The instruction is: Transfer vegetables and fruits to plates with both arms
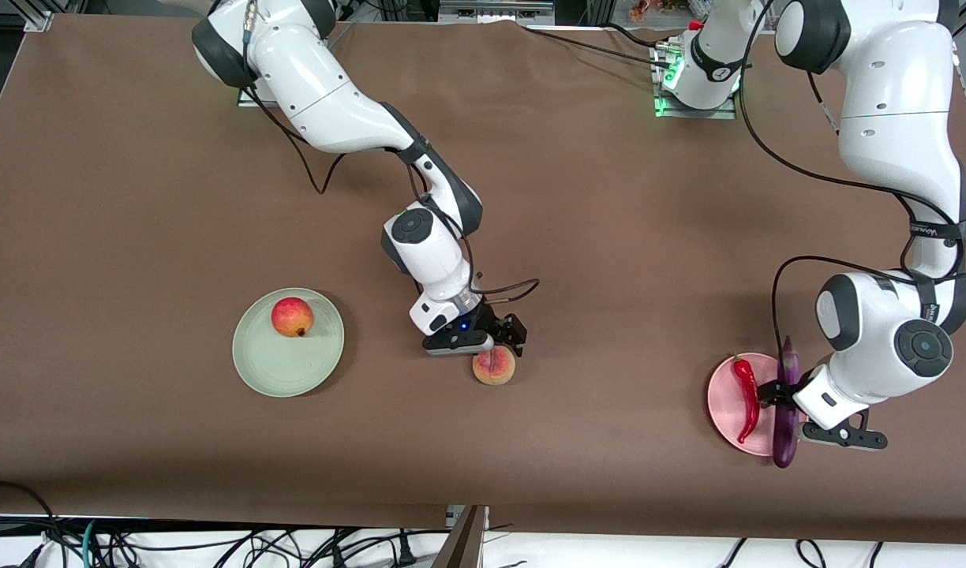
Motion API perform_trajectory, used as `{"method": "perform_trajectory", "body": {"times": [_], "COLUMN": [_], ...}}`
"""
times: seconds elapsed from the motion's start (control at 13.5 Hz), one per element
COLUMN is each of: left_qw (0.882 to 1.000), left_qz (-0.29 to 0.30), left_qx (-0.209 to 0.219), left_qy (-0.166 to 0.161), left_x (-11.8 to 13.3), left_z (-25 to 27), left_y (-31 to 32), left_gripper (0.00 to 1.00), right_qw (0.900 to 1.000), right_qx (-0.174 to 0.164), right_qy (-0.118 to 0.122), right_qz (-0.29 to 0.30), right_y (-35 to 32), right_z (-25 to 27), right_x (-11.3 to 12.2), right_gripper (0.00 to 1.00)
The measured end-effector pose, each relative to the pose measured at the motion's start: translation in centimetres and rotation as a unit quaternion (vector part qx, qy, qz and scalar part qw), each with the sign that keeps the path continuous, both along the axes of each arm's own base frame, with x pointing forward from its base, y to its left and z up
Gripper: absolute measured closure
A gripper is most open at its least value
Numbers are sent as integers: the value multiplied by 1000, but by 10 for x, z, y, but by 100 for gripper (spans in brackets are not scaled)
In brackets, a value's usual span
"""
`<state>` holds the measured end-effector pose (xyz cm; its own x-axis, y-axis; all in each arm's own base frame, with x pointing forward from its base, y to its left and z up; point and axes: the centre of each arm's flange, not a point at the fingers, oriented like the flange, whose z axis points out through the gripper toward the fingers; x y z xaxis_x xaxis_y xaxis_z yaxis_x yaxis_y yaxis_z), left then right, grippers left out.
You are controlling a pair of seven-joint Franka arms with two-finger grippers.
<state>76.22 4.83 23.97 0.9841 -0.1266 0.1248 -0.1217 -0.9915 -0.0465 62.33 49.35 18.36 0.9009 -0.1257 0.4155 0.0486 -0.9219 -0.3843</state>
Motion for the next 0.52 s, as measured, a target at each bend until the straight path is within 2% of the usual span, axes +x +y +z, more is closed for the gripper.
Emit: {"method": "perform_trajectory", "body": {"times": [0.3,0.52], "left_qw": [1000,999], "left_qz": [-1,18], "left_qx": [-4,-14], "left_qy": [11,29], "left_x": [1,-1], "left_z": [9,56], "left_y": [-4,-15], "left_gripper": [0,0], "right_qw": [1000,1000], "right_qx": [-13,-12], "right_qy": [-5,-11], "right_qz": [10,13], "right_y": [-1,-1], "right_z": [-13,-8], "right_x": [-2,0], "right_gripper": [2,10]}}
